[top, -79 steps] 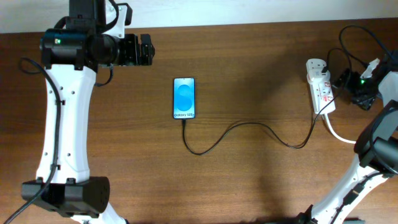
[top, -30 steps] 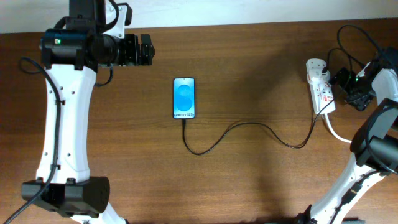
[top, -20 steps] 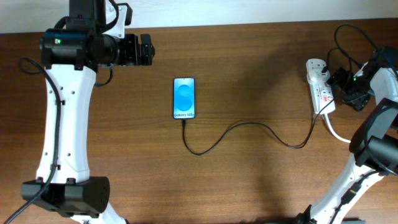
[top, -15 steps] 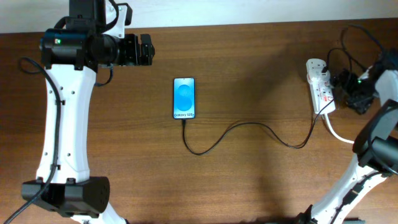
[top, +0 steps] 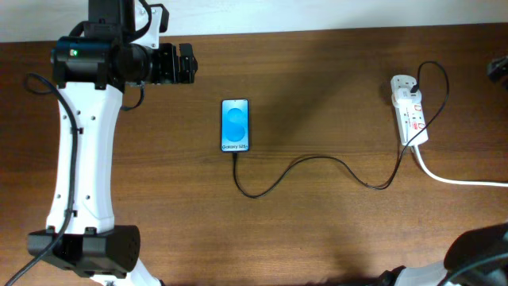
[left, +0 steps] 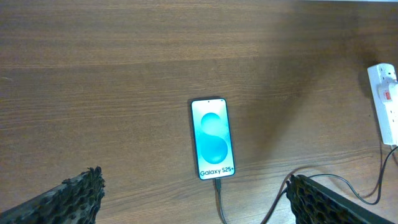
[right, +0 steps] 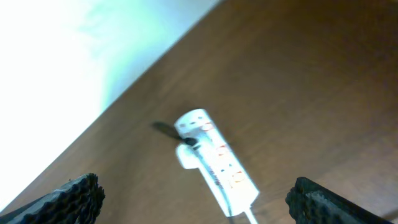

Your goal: Plug charger to phone and switch on socket

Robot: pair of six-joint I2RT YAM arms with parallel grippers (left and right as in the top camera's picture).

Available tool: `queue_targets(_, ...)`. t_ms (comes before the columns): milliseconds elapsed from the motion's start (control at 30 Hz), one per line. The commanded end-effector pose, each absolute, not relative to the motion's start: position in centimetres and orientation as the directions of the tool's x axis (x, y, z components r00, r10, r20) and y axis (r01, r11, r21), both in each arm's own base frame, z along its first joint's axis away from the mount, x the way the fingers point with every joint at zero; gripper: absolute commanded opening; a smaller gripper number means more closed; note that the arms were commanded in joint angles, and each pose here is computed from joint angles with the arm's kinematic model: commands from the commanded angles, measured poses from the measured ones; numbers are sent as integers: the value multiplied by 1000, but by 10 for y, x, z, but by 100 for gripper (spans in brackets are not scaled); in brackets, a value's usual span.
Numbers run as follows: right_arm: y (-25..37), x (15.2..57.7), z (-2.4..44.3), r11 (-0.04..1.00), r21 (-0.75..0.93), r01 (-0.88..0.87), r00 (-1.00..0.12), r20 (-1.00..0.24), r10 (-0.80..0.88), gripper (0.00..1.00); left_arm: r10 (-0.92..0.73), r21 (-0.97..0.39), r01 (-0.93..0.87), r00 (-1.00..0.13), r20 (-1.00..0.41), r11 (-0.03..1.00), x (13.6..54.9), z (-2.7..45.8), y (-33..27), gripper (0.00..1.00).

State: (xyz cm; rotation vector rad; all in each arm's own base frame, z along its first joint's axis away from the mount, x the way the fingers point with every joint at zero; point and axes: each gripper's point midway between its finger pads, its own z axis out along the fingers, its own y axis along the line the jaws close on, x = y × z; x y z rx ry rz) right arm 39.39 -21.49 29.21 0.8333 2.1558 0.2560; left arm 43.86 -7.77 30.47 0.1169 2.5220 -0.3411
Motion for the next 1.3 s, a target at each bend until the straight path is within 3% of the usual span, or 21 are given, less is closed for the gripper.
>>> queue_targets(0,-146,403,341,868,408,284,-504,-706,497,100,21,-199,174,-800,-600,964,436,319,-76,99)
queue_targets(133,-41,425,340,955,294,31,-618,-746,249,100,21,-199,175,-799,-600,964,436,319,-76,99)
queue_targets(333,19,409,281,998,19,55,-792,-608,55,99,21,-199,174,-800,-600,964,436,319,-76,99)
queue_targets(533,23,368,250,996,17,88,-902,-422,87,99,21,-199,175,-800,-600,964,436,319,-76,99)
queue_targets(667,21,338,282,996,31,87,-878,-470,91,99,21,-199,175,-800,-600,964,436,319,-76,99)
queue_targets(867,16,255,342,995,69,71,-801,-591,98,98,21,-199,174,-800,-600,964,436,319,-76,99)
queue_targets(1267,14,242,342,995,64,75,-808,-581,98,98,21,-199,174,-800,-600,964,436,319,-76,99)
